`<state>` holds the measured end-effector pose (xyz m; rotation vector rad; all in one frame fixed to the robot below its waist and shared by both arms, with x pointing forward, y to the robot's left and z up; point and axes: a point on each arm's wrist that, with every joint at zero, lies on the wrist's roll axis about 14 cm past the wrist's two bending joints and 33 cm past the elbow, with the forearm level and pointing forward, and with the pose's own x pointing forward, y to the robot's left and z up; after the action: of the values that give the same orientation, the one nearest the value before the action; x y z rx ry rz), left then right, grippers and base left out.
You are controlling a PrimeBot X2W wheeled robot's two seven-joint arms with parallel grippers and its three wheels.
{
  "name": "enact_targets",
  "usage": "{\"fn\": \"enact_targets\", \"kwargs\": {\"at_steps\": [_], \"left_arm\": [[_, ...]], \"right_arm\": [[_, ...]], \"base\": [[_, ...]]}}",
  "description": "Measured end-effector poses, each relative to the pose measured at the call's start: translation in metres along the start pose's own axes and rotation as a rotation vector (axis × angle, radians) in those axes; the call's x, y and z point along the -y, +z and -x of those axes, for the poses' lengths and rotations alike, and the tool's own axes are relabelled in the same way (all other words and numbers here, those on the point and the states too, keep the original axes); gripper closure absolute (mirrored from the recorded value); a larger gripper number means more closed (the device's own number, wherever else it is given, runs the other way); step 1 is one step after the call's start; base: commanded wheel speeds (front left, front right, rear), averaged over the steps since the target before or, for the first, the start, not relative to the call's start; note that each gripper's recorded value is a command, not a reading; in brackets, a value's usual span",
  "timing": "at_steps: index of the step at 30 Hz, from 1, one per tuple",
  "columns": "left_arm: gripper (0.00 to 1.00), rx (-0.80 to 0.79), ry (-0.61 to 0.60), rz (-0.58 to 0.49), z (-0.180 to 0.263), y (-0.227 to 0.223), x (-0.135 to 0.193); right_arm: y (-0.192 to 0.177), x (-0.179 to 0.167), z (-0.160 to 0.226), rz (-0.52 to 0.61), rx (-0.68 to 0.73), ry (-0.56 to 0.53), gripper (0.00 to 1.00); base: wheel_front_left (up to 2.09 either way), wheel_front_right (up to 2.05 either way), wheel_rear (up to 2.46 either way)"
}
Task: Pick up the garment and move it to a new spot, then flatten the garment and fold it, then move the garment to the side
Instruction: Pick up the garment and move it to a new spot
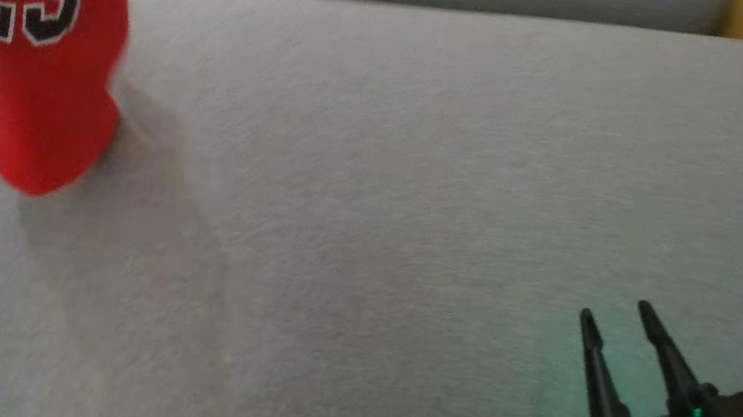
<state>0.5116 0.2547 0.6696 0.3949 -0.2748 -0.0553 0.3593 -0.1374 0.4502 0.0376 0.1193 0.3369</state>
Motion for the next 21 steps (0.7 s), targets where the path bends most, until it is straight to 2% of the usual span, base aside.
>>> {"fn": "enact_targets", "kwargs": {"at_steps": [7,12,15,16,17,21], "left_arm": [[1.0,0.161,-0.208,0.048,-0.039,0.091,0.083],[1.0,0.284,-0.383,0.097,-0.047,0.149,0.162],[1.0,0.316,-0.491,0.121,-0.041,0.165,0.212],[1.0,0.336,-0.558,0.139,-0.035,0.173,0.243],[1.0,0.347,-0.588,0.151,-0.031,0.175,0.257],[1.0,0.312,-0.692,0.214,-0.009,0.155,0.312]], "right_arm": [[0.034,0.02,0.042,-0.05,0.137,-0.161,0.0],[0.047,0.037,0.073,-0.072,0.202,-0.273,0.0],[0.048,0.045,0.09,-0.074,0.218,-0.325,0.0],[0.048,0.051,0.1,-0.073,0.225,-0.359,0.0],[0.048,0.054,0.104,-0.073,0.226,-0.372,0.0],[0.044,0.058,0.108,-0.073,0.211,-0.396,0.0]], "base": [[0.0,0.0,0.0],[0.0,0.0,0.0],[0.0,0.0,0.0],[0.0,0.0,0.0],[0.0,0.0,0.0],[0.0,0.0,0.0]]}}
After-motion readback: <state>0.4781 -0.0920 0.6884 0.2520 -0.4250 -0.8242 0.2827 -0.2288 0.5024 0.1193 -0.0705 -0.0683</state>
